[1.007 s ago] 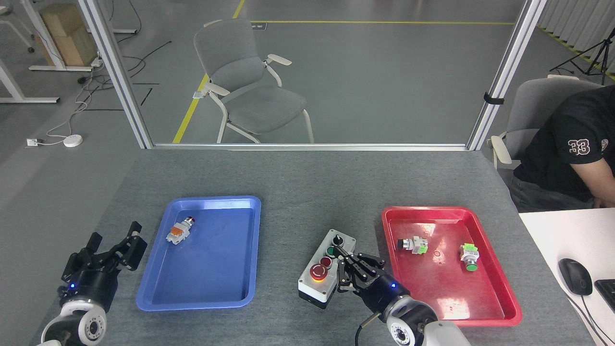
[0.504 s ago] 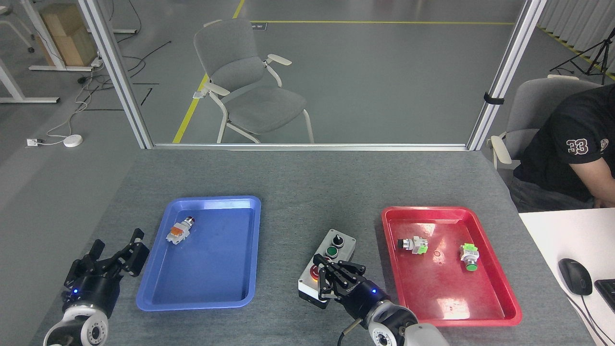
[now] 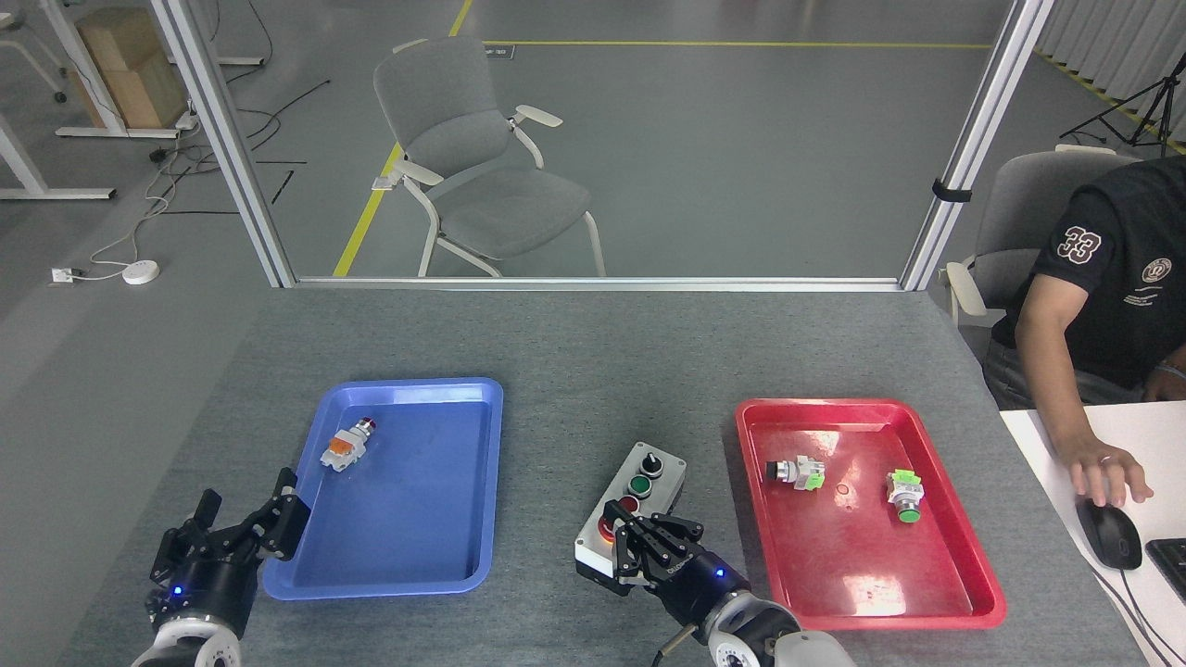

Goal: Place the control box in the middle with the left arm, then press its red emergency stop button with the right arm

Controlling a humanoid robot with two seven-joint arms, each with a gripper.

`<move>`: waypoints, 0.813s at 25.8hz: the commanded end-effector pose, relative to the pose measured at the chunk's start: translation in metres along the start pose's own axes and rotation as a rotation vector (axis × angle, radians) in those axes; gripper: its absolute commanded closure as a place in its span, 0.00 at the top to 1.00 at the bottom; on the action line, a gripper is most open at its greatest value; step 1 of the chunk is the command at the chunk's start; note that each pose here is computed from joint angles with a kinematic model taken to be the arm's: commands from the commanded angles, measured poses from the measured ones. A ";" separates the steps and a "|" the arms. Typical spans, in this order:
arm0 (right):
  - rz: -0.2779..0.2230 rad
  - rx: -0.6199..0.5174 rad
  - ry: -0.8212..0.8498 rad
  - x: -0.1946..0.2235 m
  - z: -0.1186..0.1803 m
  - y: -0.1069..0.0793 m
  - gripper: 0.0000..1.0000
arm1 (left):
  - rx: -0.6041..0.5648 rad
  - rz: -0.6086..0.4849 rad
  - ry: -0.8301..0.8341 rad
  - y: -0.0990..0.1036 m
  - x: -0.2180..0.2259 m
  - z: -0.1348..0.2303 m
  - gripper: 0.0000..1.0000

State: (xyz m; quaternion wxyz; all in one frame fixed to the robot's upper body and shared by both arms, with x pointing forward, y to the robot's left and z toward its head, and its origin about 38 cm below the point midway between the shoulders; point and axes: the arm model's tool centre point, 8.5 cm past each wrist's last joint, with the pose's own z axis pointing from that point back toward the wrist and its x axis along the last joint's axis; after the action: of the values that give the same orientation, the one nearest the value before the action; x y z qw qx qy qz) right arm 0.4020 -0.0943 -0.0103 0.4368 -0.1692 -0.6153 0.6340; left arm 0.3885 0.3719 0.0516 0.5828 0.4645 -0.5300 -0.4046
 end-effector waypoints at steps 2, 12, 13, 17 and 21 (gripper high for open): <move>-0.007 0.080 0.027 -0.003 0.001 0.010 0.00 | -0.004 -0.005 0.032 -0.013 0.003 0.006 0.99; -0.017 -0.339 0.111 -0.033 0.008 -0.080 0.82 | 0.021 0.013 0.038 -0.013 0.005 0.007 0.99; -0.018 -0.407 0.128 -0.039 0.013 -0.087 0.98 | 0.021 0.013 0.038 -0.013 0.005 0.007 0.99; -0.022 -0.513 0.190 -0.053 0.023 -0.099 0.98 | 0.021 0.013 0.038 -0.013 0.005 0.007 0.99; -0.028 -0.520 0.352 -0.077 0.036 -0.098 0.98 | 0.021 0.013 0.038 -0.013 0.005 0.007 0.99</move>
State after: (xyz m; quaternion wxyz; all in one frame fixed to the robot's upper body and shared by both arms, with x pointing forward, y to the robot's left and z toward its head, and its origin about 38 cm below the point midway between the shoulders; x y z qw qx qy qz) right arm 0.4493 -0.1726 0.0639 0.4615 -0.3400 -0.6970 0.4307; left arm 0.3825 0.3629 0.0404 0.5902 0.4749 -0.5264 -0.3861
